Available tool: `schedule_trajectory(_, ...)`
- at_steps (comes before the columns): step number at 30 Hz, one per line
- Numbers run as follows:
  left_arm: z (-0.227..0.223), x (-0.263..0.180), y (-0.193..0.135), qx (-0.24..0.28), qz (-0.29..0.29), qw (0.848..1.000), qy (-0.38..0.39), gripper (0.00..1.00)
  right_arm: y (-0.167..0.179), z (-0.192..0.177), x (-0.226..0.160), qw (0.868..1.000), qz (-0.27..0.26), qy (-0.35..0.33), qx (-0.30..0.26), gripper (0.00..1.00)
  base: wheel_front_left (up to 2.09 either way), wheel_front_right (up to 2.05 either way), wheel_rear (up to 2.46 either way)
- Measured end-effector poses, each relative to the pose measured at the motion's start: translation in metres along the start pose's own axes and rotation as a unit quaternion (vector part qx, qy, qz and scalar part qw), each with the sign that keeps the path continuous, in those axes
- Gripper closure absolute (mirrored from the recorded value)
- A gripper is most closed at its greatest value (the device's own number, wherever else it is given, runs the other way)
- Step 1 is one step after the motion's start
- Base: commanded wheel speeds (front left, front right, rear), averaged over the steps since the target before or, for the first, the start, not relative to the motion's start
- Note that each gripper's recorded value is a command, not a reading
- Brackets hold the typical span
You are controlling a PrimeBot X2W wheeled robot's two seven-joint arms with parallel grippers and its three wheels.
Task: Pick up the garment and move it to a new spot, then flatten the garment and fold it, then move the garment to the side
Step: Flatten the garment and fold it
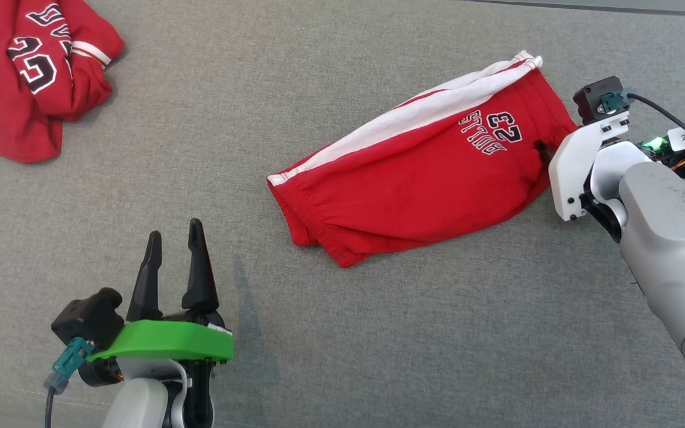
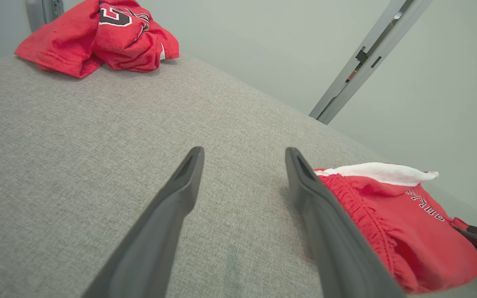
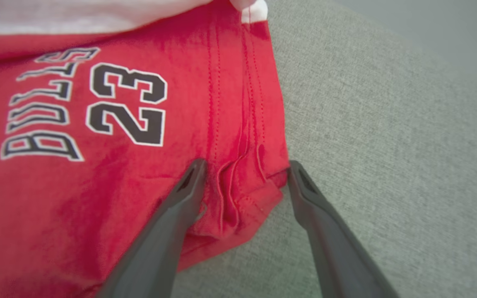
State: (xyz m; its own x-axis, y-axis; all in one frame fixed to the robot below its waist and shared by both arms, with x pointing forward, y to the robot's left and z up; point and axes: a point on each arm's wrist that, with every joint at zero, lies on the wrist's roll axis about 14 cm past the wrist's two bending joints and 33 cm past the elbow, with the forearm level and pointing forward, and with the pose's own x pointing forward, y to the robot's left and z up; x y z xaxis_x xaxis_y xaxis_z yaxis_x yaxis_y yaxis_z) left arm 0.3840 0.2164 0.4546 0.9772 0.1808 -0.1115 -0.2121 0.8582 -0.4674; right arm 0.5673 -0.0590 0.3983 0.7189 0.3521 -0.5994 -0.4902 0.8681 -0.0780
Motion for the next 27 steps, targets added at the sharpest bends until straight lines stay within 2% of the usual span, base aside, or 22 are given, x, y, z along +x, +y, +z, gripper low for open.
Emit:
schedule_trajectory(1,0.001,0.000,-0.001,0.001,-0.001,1.000,-0.003,0.00,0.001,0.001,0.000,1.000,0.002,-0.002,0.002,1.00,0.00,0.00,0.00)
schedule_trajectory(7,0.009,0.004,-0.006,0.016,-0.016,1.000,-0.018,0.00,0.001,0.010,-0.006,0.999,0.005,-0.034,0.023,1.00,0.00,0.00,0.00)
schedule_trajectory(14,0.020,0.018,-0.025,0.036,-0.053,0.997,-0.038,0.00,-0.026,0.023,-0.027,0.993,-0.027,-0.099,0.065,1.00,0.00,0.00,0.00)
schedule_trajectory(21,0.011,0.021,-0.047,0.039,-0.092,0.995,-0.029,0.00,-0.056,-0.008,-0.063,0.980,-0.079,-0.139,0.119,1.00,0.00,0.00,0.00)
schedule_trajectory(27,-0.014,0.012,-0.065,0.032,-0.121,0.992,0.005,0.00,-0.065,-0.051,-0.096,0.965,-0.120,-0.153,0.176,1.00,0.00,0.00,0.00)
